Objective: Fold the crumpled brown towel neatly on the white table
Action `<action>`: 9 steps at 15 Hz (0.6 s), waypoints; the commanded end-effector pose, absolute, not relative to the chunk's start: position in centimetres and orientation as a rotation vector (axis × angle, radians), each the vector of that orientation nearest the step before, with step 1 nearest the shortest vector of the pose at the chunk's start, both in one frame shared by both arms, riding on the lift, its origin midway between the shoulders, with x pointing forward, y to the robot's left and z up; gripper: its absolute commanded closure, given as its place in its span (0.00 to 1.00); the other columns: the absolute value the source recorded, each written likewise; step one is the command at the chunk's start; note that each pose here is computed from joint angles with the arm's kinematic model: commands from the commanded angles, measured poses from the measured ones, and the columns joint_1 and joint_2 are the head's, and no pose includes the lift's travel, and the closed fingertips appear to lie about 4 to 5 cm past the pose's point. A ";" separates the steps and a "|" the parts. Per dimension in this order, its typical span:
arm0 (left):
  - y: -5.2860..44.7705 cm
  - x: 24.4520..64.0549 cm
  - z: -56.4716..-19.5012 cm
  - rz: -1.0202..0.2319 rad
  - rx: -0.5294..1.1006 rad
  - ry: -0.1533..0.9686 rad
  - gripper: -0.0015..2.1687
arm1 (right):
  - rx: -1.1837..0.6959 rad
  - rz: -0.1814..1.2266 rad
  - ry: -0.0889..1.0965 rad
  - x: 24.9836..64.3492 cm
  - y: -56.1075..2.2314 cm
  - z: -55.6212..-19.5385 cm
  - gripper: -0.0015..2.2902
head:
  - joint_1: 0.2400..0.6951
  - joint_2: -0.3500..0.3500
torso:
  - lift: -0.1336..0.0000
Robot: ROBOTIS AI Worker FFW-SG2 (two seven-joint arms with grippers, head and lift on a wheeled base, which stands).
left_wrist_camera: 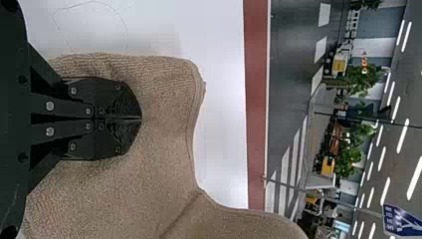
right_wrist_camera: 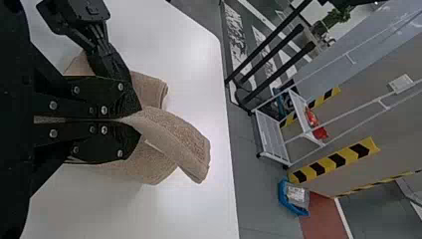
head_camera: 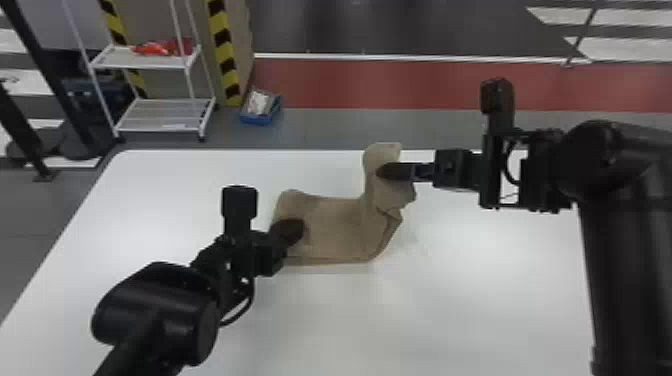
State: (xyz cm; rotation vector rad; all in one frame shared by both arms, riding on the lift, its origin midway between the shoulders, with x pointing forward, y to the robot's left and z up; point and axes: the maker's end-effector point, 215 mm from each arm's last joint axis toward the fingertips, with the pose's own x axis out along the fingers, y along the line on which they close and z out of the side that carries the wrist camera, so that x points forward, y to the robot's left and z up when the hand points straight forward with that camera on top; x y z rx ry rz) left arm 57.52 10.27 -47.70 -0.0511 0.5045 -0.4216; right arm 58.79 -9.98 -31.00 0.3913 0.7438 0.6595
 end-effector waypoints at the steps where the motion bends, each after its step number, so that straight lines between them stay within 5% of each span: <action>1: 9.3 57.1 -47.9 -0.435 -0.055 0.510 0.93 | 0.402 0.702 0.737 58.9 -7.2 -30.0 0.70 | 1.00 0.50 | 0.07; 9: 8.2 56.1 -48.1 -0.453 -0.063 0.515 0.93 | 0.301 0.688 0.842 57.1 -4.6 -34.3 0.70 | 1.00 0.54 | 0.07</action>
